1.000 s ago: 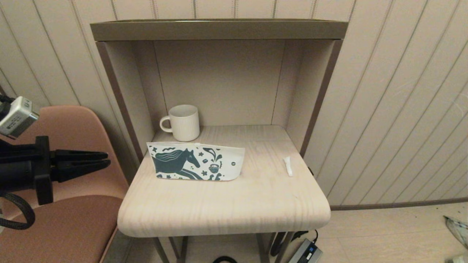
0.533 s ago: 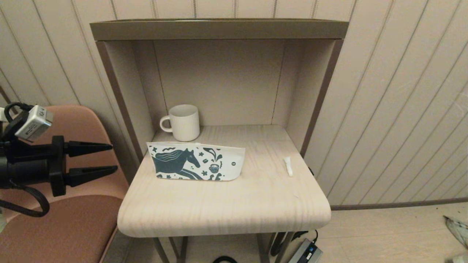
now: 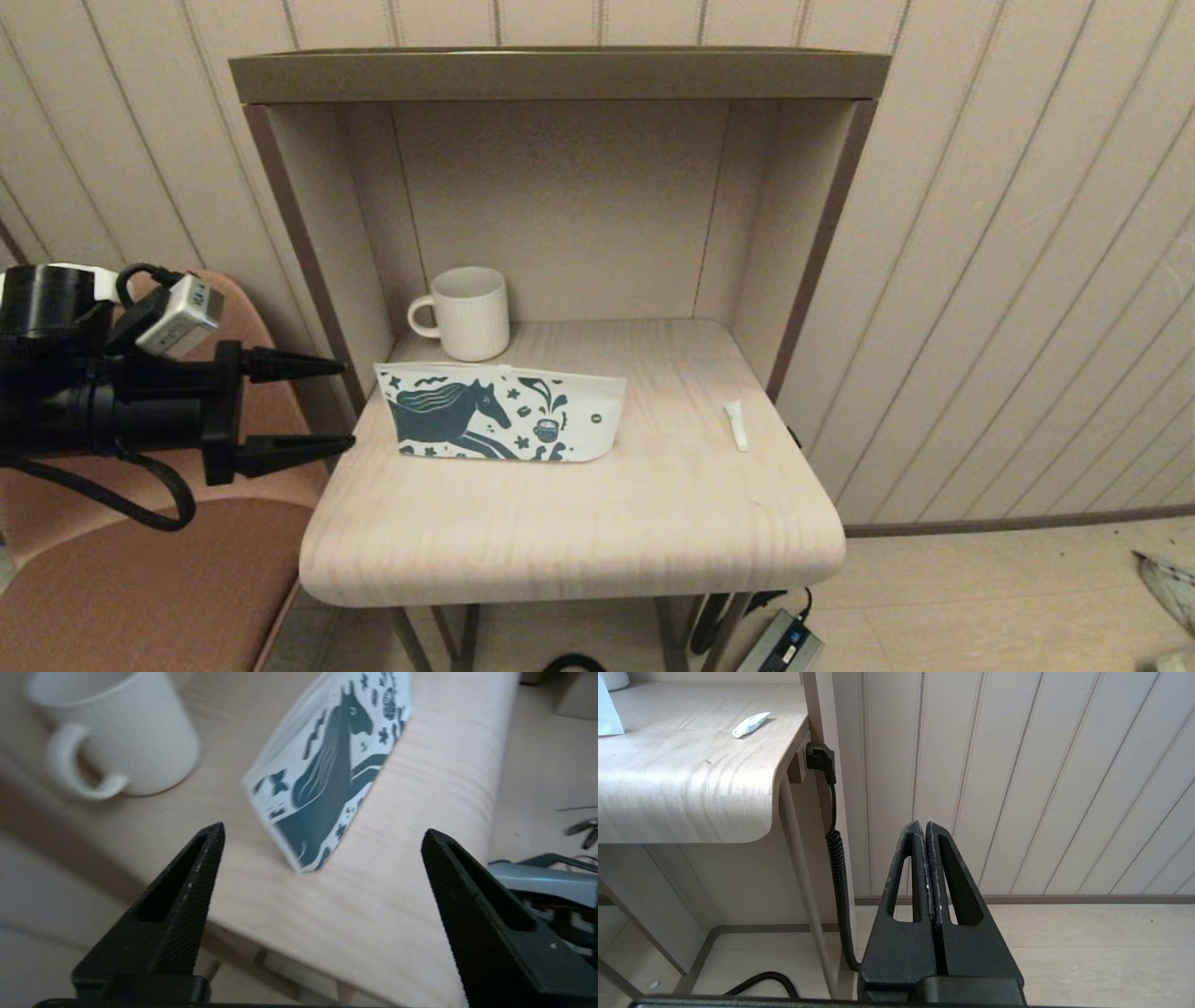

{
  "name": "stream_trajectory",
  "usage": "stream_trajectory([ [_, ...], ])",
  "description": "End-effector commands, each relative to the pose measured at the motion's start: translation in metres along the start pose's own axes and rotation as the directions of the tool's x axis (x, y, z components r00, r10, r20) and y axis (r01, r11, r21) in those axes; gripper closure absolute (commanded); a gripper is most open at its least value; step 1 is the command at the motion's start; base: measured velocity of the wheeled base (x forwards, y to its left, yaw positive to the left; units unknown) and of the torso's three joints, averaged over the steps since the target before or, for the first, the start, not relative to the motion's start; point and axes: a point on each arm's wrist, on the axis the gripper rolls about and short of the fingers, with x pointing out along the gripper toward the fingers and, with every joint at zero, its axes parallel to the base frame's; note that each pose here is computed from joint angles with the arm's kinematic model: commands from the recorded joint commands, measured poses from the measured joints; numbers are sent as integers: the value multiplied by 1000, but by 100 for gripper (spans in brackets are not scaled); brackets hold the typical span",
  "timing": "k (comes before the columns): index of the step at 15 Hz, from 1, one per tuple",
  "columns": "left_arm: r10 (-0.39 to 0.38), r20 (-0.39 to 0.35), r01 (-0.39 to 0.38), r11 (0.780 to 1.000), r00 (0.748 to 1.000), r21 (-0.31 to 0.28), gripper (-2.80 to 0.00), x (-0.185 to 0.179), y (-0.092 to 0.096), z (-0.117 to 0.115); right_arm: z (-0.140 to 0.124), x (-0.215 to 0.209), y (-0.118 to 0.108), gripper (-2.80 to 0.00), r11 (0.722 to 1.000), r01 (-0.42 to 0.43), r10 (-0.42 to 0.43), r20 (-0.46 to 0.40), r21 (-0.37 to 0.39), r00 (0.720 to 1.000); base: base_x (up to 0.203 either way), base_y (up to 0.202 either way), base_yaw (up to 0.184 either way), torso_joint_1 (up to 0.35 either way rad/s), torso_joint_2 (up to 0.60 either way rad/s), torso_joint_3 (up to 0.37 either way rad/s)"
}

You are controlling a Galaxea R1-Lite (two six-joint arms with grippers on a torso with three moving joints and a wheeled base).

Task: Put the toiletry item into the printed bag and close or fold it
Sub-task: Pick up the storage bag

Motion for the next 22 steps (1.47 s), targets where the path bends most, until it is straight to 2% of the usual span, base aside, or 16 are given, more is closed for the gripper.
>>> stream_trajectory([
  [1, -40, 4, 40, 999, 999, -6, -280, 13, 4, -4, 0, 0, 0, 0, 1000, 1, -1, 0, 0, 1000, 0, 0, 0, 0, 0, 0],
  [6, -102, 16, 102, 995, 995, 16, -280, 43, 19, -1, 0, 0, 0, 0, 1000, 0, 0, 0, 0, 1000, 0, 0, 0, 0, 0, 0],
  [11, -170, 12, 170, 985, 985, -5, -280, 70, 26, -4, 0, 0, 0, 0, 1000, 0, 0, 0, 0, 1000, 0, 0, 0, 0, 0, 0],
  [14, -189, 20, 189, 982, 982, 5, -280, 78, 25, 0, 0, 0, 0, 0, 1000, 0, 0, 0, 0, 1000, 0, 0, 0, 0, 0, 0],
  [19, -215, 7, 215, 977, 977, -18, -280, 85, 23, -2, 0, 0, 0, 0, 1000, 0, 0, 0, 0, 1000, 0, 0, 0, 0, 0, 0],
  [22, -221, 9, 221, 975, 975, -11, -280, 88, 23, -1, 0, 0, 0, 0, 1000, 0, 0, 0, 0, 1000, 0, 0, 0, 0, 0, 0],
])
